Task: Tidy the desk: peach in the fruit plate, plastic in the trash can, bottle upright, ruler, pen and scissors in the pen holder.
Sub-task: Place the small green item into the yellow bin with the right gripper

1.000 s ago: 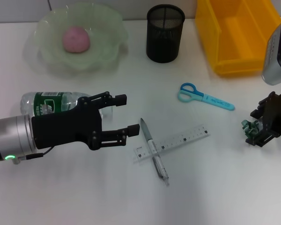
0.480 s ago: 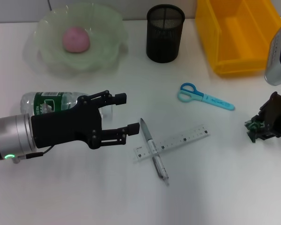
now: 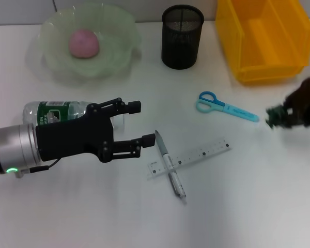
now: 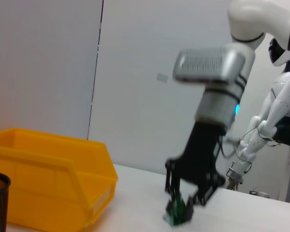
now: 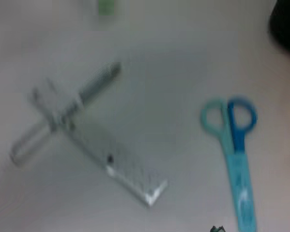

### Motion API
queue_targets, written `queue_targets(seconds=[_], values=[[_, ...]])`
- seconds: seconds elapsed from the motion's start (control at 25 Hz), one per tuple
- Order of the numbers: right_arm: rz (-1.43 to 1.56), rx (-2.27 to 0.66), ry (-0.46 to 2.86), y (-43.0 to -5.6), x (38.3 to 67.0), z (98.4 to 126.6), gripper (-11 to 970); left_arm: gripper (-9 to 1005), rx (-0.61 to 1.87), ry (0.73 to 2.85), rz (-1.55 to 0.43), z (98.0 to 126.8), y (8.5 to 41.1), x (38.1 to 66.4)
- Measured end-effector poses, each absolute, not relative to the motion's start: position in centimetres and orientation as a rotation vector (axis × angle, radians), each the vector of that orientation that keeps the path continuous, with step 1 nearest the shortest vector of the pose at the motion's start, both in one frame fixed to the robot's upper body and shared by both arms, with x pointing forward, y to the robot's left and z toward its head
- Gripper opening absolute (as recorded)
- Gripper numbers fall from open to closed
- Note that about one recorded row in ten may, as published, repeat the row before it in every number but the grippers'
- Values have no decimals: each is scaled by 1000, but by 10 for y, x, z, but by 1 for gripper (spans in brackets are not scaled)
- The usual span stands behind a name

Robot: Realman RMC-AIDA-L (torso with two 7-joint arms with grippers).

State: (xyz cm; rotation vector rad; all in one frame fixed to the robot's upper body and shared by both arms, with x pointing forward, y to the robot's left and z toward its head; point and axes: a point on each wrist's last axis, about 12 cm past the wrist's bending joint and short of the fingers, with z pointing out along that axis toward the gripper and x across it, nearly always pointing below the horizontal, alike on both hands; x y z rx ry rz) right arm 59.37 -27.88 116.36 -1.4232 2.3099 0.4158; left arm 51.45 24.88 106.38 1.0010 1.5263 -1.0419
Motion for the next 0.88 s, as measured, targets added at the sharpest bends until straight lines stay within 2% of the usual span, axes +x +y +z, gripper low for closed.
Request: queue_targets(seconds=[0.04, 0.08, 0.24, 0.32, 0.52, 0.64, 0.84, 0.88], values=[[486, -1333, 2235, -286, 594, 1183, 260, 834, 1001, 1526, -1042, 1064, 249, 515], [486, -1333, 2235, -286, 594, 1183, 254, 834, 1001, 1526, -1042, 1064, 249, 515], [489, -1062, 2094, -304, 601, 1215, 223, 834, 1002, 1526, -1042, 1064, 249, 515], [464, -956, 2055, -308, 608, 1219, 204, 834, 1003, 1526, -1041, 1064, 249, 515], [380, -767, 2001, -308, 626, 1214, 167, 834, 1003, 1525, -1040, 1065, 249, 515], [291, -686, 1983, -292, 648, 1200, 147, 834, 1003, 1525, -1040, 1065, 249, 515], [205, -657, 1982, -276, 664, 1184, 115, 834, 1002, 1527, -1039, 1064, 250, 515], [185, -648, 1984, -273, 668, 1179, 149, 834, 1002, 1527, -1039, 1064, 250, 515]])
